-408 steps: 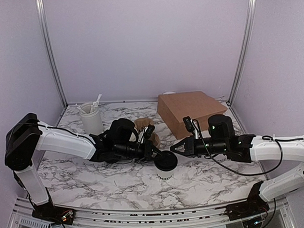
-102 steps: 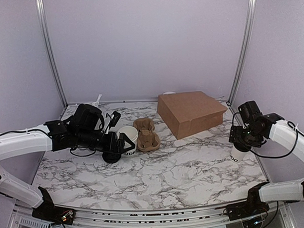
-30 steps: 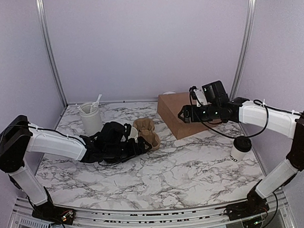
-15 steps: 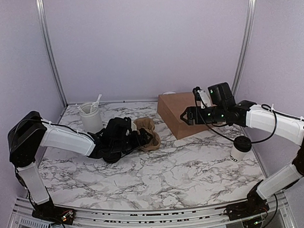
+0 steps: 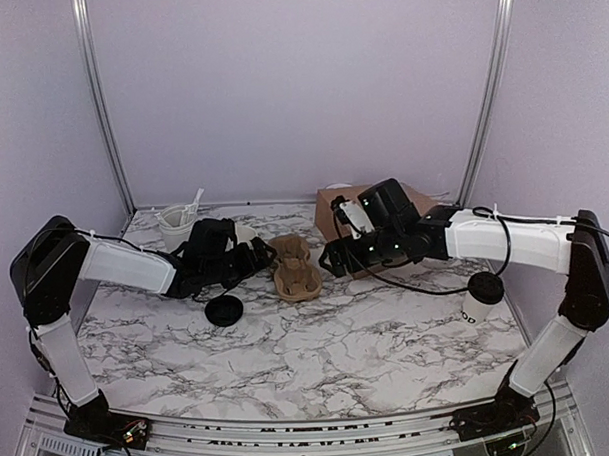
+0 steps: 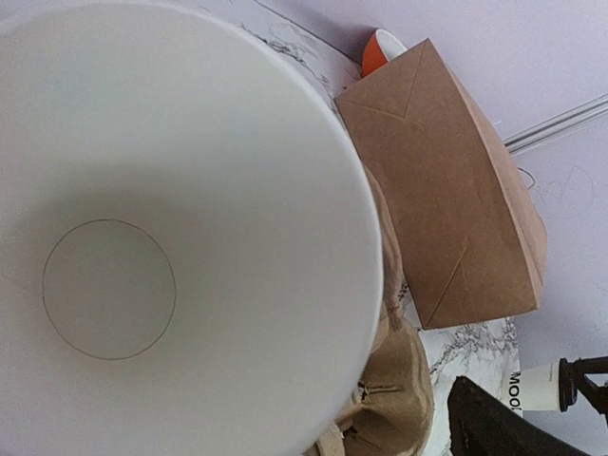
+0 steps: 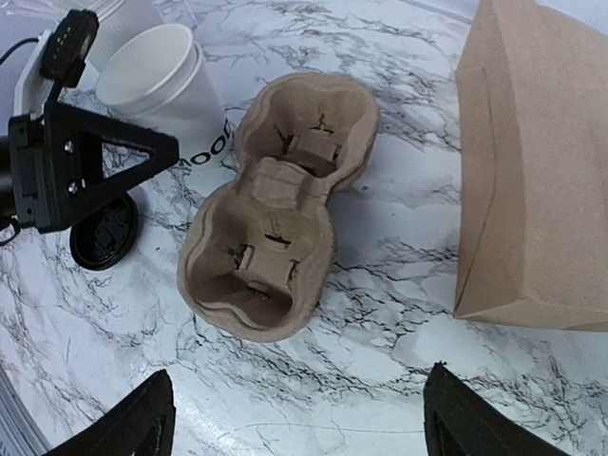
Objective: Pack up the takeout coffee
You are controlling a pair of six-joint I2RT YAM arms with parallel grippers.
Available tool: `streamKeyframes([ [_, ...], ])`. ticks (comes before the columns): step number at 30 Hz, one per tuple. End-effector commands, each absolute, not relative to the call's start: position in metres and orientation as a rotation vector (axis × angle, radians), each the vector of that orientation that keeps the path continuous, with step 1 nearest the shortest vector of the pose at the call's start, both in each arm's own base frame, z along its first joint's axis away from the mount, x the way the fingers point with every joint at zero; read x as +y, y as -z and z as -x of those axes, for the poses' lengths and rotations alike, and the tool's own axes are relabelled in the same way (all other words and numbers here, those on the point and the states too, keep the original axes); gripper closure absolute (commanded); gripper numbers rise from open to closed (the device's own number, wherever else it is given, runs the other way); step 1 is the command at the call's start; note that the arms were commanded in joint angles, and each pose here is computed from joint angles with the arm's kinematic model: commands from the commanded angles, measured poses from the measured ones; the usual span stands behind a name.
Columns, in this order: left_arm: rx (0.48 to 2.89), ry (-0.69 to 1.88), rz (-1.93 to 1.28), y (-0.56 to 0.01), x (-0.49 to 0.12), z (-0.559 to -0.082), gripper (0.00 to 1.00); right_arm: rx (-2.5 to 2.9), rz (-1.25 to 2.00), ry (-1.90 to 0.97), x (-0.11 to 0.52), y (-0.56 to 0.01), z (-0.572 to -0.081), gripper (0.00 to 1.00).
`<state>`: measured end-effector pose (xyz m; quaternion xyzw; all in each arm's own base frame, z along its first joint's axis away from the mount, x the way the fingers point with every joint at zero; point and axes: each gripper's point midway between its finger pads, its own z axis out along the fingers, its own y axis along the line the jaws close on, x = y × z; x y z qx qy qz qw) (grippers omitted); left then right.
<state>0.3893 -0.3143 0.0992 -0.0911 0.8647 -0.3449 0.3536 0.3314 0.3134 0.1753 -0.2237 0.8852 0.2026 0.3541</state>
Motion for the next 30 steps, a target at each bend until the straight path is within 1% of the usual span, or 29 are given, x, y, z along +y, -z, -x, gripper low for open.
streamKeyframes([
  [1, 2.217, 0.915, 0.185, -0.106, -0.307, -0.399, 0.01, 2.252, 0.704, -0.472, 0.348, -0.177, -0.331, 0.14],
  [5, 2.206, 0.966, 0.137, -0.12, -0.309, -0.39, 0.01, 2.256, 0.837, -0.431, 0.382, -0.162, -0.324, 0.2],
  [11, 2.189, 1.035, 0.11, -0.139, -0.296, -0.357, 0.01, 2.261, 0.954, -0.405, 0.417, -0.145, -0.324, 0.31],
  [15, 2.176, 1.027, 0.128, -0.143, -0.276, -0.335, 0.01, 2.305, 0.98, -0.413, 0.427, -0.129, -0.326, 0.43],
  [17, 2.165, 1.023, 0.132, -0.149, -0.268, -0.327, 0.01, 2.33, 0.985, -0.414, 0.431, -0.123, -0.328, 0.47],
  [24, 2.129, 0.963, 0.121, -0.172, -0.245, -0.314, 0.01, 2.399, 1.002, -0.432, 0.443, -0.1, -0.329, 0.55],
  [30, 2.094, 0.917, 0.102, -0.191, -0.231, -0.312, 0.01, 2.417, 0.992, -0.423, 0.452, -0.099, -0.338, 0.64],
])
